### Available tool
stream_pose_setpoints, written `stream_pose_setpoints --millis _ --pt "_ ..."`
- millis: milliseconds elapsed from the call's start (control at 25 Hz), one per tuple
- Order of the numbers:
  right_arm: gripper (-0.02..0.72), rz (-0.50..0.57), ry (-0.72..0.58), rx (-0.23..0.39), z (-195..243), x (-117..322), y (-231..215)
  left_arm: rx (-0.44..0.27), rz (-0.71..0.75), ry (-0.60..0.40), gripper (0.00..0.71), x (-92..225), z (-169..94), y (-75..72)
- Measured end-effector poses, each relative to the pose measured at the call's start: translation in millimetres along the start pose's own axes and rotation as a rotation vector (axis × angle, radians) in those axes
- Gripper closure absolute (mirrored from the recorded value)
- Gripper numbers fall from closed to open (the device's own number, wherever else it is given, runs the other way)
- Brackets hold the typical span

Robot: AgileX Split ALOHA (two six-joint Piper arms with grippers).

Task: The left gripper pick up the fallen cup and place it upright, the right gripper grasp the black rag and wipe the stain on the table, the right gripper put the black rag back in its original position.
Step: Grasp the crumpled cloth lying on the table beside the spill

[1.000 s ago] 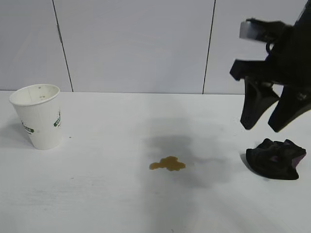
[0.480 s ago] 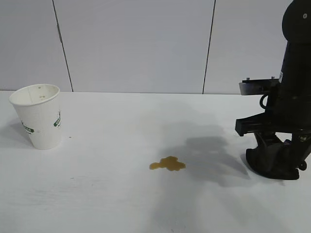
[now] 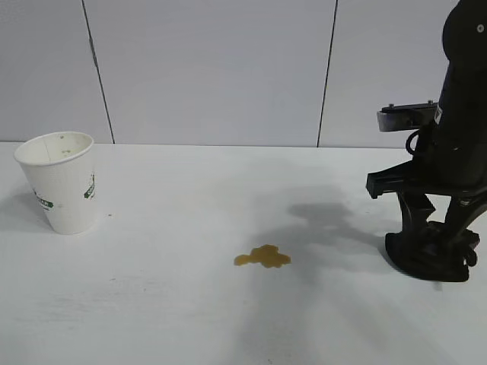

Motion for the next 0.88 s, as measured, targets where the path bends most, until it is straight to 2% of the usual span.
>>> stream_pose_setpoints --millis 80,240,320,600,800,840,880 --pt "0.303 0.006 0.016 0.002 5.8 1.4 -1.5 0.0 0.0 0.0 0.016 0.0 0.0 0.0" --pt "0.138 0.027 0.028 0.007 9.1 2.2 -9.1 0.0 0.0 0.0 0.016 0.0 0.0 0.0" --pt "0.115 0.037 0.029 0.009 9.5 2.0 -12.7 0.0 0.0 0.0 0.016 0.0 0.0 0.0" --pt "0.179 0.056 -0.002 -0.008 10.8 -3.5 -12.7 0.0 0.0 0.0 0.016 0.0 0.0 0.0" --pt "0.201 0.067 0.064 -0.014 33.5 5.3 -8.4 0.0 0.0 0.0 0.016 0.0 0.0 0.0" --pt "0.213 0.071 0.065 -0.016 33.3 4.6 -7.9 0.0 0.0 0.0 0.016 0.0 0.0 0.0" --pt "0.259 0.073 0.064 -0.018 33.2 4.3 -7.7 0.0 0.0 0.0 0.016 0.0 0.0 0.0"
Point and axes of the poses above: a point on each arm's last joint axis where the gripper is mounted, z pointing out along that axis toward the gripper, y along the wrist's bending axis when the last joint is at zero, x = y × z, the point moved 7 cm from there along z, pointing out along that axis toward the gripper, and after that the axes turned 3 degrees about z, right-handed, at the moved point
